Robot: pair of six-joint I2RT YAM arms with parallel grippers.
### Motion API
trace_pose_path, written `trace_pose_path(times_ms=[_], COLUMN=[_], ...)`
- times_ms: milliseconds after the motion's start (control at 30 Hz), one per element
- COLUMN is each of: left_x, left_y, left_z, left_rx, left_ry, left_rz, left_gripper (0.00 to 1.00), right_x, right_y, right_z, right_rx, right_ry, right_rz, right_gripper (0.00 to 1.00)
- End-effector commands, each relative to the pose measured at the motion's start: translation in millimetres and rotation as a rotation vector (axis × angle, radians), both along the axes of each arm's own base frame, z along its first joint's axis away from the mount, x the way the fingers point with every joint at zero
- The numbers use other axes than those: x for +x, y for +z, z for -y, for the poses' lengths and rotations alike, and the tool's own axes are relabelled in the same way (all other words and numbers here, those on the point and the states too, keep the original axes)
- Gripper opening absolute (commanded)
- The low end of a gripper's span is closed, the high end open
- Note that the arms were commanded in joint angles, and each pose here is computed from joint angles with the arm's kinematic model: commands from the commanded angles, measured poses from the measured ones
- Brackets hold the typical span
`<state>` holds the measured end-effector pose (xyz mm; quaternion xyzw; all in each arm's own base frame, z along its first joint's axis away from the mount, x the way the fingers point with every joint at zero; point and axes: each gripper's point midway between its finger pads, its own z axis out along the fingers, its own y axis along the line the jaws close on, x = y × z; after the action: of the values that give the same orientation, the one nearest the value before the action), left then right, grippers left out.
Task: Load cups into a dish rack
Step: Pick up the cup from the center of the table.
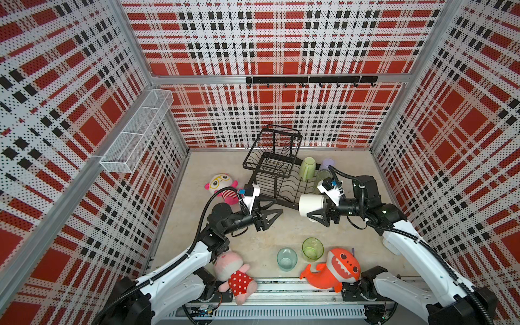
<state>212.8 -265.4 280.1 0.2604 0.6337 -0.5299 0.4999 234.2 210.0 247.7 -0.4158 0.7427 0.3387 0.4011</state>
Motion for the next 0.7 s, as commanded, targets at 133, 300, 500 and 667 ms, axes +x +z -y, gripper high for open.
trace_pose_path(times_ms=[133,300,500,667], left_x=[0,3,4,5], left_y=[9,8,8,4], left_z=[-3,-6,-10,-16], left_rx=[-0.012,-0.006,-0.001,0.003], left_ry=[0.013,0.034,0.051,0.088], left_rz=[0.045,0.047,0.052,0.056], left_gripper=[0.7,0.7,0.67,0.79], right_x=[42,64,83,100], right_y=[-10,-24,-47,-56], right_z=[23,30,36,41], right_rx=[-0.192,-0.326,-0.532,-0.617], right_ry=[-0.158,-0.212,-0.23,-0.264], right_rz=[0.06,0.055,0.08,0.07], right_gripper=[0.73,0.73,0.73,0.73])
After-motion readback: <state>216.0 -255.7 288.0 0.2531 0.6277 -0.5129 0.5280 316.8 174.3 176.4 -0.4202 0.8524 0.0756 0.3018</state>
